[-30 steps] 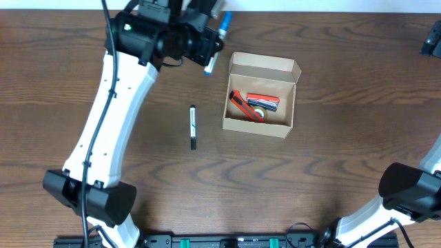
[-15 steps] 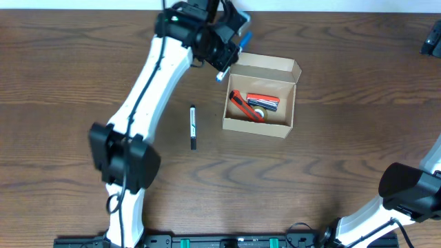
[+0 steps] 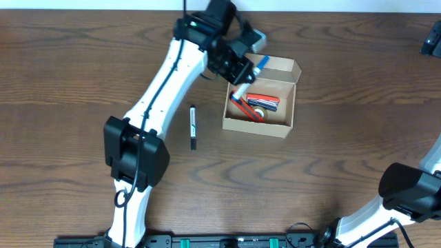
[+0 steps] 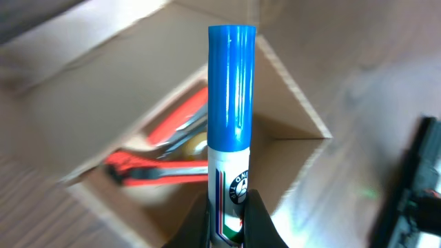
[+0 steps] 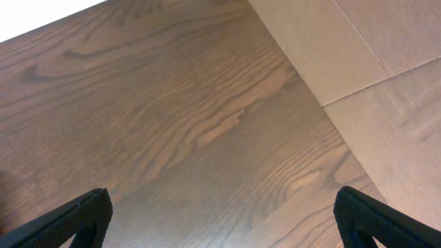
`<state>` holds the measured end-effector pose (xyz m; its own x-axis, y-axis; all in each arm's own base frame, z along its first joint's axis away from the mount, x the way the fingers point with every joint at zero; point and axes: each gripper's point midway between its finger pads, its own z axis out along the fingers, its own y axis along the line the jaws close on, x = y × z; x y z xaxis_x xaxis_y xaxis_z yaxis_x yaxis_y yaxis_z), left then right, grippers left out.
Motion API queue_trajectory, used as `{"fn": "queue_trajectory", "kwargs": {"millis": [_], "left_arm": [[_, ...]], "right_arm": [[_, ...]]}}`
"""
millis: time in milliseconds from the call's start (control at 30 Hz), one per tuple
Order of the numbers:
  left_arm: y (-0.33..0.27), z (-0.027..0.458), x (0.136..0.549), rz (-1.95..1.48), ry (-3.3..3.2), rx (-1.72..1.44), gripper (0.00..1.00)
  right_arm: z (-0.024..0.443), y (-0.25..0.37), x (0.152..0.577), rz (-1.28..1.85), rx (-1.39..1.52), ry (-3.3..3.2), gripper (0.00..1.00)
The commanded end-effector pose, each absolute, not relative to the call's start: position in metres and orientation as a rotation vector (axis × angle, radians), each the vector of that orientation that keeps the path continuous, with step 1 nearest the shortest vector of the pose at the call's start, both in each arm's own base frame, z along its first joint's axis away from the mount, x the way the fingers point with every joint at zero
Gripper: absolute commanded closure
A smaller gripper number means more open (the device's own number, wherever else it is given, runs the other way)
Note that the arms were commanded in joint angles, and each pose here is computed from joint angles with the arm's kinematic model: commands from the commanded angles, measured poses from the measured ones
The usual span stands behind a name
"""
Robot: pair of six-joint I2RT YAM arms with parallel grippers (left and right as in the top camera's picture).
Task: Pack container
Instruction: 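Lift the blue-capped marker and carry it over the box, then lower the marker into the box, open and raise the left gripper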
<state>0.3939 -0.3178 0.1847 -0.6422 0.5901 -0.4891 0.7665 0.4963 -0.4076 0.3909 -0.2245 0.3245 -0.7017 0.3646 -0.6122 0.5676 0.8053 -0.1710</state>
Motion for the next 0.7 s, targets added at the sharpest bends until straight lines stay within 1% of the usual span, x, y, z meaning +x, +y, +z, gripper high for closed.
{"fn": "queue_trajectory", "kwargs": {"millis": [0, 133, 267, 533, 667], "left_arm": [[-0.342, 0.195, 0.371, -0.964, 2.36, 1.294, 0.94], [-0.34, 0.181, 0.365, -0.897, 2.388, 1.36, 0.94], [-0.334, 0.165, 0.374, -0.864, 2.432, 1.343, 0.94], [-0.325, 0.116, 0.385, -0.873, 2.576, 1.286, 0.94], [-0.327, 0.111, 0.384, -0.902, 2.582, 1.283, 0.94]], "right_arm": [[0.323, -0.227, 0.391, -0.466, 0.712, 2.413, 0.01], [0.323, -0.227, 0.391, -0.466, 0.712, 2.413, 0.01], [0.323, -0.227, 0.391, -0.466, 0.712, 2.413, 0.01], [0.323, -0.227, 0.391, -0.466, 0.712, 2.413, 0.01], [0.323, -0.227, 0.391, -0.466, 0.712, 2.413, 0.01]]}}
